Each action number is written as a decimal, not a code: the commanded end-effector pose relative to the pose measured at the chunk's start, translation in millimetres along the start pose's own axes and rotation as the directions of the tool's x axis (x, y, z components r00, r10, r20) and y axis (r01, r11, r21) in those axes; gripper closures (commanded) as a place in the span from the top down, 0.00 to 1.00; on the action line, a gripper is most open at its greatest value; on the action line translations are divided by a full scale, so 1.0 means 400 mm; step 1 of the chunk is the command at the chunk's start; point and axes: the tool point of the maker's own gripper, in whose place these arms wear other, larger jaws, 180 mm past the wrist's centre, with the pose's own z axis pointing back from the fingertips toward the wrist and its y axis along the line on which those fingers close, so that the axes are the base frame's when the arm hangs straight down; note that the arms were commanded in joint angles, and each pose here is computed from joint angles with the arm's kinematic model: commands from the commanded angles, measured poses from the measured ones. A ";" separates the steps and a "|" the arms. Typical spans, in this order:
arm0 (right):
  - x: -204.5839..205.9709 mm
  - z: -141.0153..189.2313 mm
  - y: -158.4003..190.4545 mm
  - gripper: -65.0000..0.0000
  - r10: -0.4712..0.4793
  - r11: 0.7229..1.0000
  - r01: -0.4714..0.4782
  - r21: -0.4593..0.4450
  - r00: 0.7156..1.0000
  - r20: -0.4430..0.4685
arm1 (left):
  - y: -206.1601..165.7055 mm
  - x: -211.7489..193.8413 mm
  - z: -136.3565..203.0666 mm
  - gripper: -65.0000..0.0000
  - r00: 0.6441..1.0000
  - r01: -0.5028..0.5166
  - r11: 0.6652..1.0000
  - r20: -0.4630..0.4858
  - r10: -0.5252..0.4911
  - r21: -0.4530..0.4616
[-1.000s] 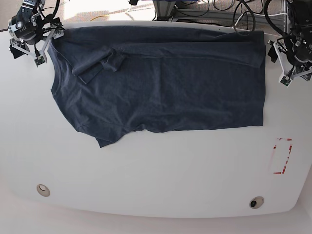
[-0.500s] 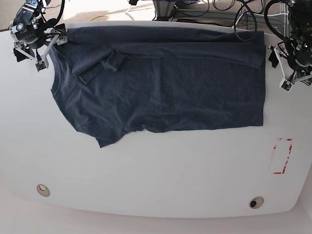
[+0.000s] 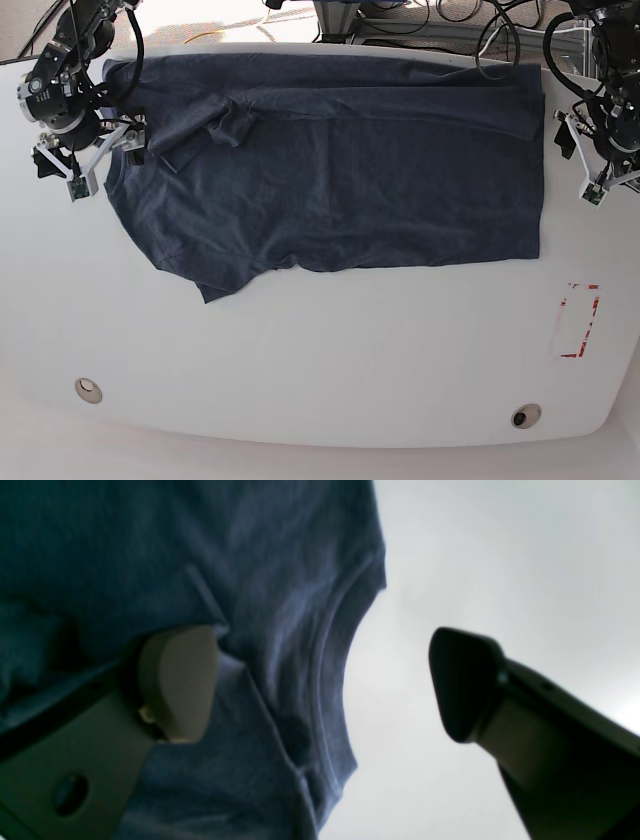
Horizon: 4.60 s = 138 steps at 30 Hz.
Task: Layout the t-shirt on the table in an organized manner, then fold the t-shirt properly
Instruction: 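Move both grippers to the corners of the shirt's hem, then close both grippers on the hem corners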
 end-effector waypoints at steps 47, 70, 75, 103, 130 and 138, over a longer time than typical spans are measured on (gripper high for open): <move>0.332 -0.429 0.011 1.00 -0.225 0.918 0.170 0.358 0.967 0.117 | -0.035 0.395 -0.055 0.75 0.935 -0.036 0.993 0.347 0.071 -0.108; 0.239 -0.406 0.099 0.69 -0.113 0.924 0.079 0.375 0.991 0.070 | -0.015 0.426 -0.086 0.75 0.925 -0.070 0.988 0.362 0.117 -0.139; 0.239 -0.406 0.100 0.48 -0.115 0.923 0.080 0.376 0.991 0.070 | -0.013 0.433 -0.104 0.75 0.920 -0.088 0.983 0.365 0.142 -0.161; 0.234 -0.407 0.102 0.11 -0.113 0.923 0.080 0.376 0.991 0.066 | -0.010 0.406 -0.258 0.75 0.905 -0.203 0.942 0.315 0.285 -0.269; 0.231 -0.407 0.103 0.11 -0.111 0.923 0.080 0.376 0.992 0.062 | -0.054 0.327 -0.321 0.75 0.916 -0.256 0.909 0.217 0.337 -0.328; 0.231 -0.407 0.103 0.11 -0.111 0.923 0.080 0.376 0.992 0.062 | -0.074 0.342 -0.321 0.51 0.911 -0.255 0.904 0.227 0.344 -0.343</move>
